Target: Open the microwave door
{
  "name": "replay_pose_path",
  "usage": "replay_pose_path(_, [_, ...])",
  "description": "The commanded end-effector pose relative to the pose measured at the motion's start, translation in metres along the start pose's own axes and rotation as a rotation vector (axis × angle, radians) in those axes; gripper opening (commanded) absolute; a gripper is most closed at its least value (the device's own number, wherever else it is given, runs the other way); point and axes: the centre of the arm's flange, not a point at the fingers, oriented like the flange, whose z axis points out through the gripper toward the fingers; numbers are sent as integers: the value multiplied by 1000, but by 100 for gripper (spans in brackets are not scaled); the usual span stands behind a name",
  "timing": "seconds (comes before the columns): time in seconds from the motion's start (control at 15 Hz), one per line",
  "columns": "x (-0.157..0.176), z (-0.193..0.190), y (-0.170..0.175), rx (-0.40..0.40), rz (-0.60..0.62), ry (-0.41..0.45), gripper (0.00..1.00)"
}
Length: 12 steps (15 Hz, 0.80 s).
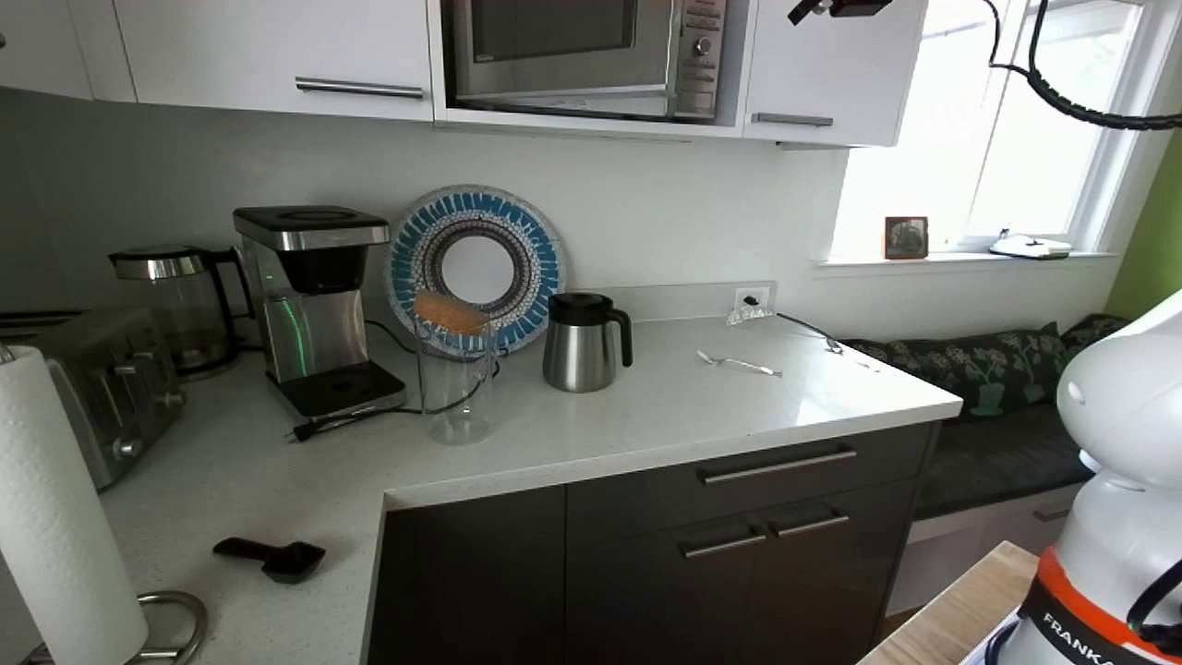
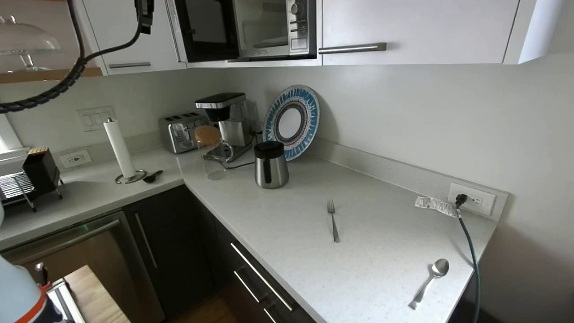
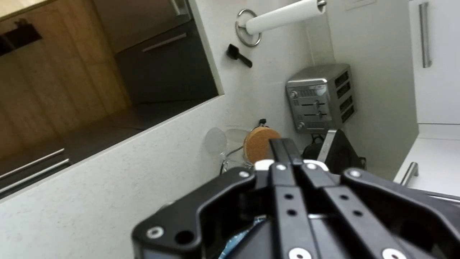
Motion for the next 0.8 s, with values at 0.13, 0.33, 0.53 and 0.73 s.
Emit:
replay_pose_path(0.13, [26, 15, -13, -87, -143, 258, 40])
replay_pose_path(0.33, [47, 20, -35, 31, -142, 448, 65])
replay_pose_path(0.53, [60, 22, -47, 139, -135, 600, 87])
replay_pose_path(0.73, [61, 28, -53, 217, -138, 612, 100])
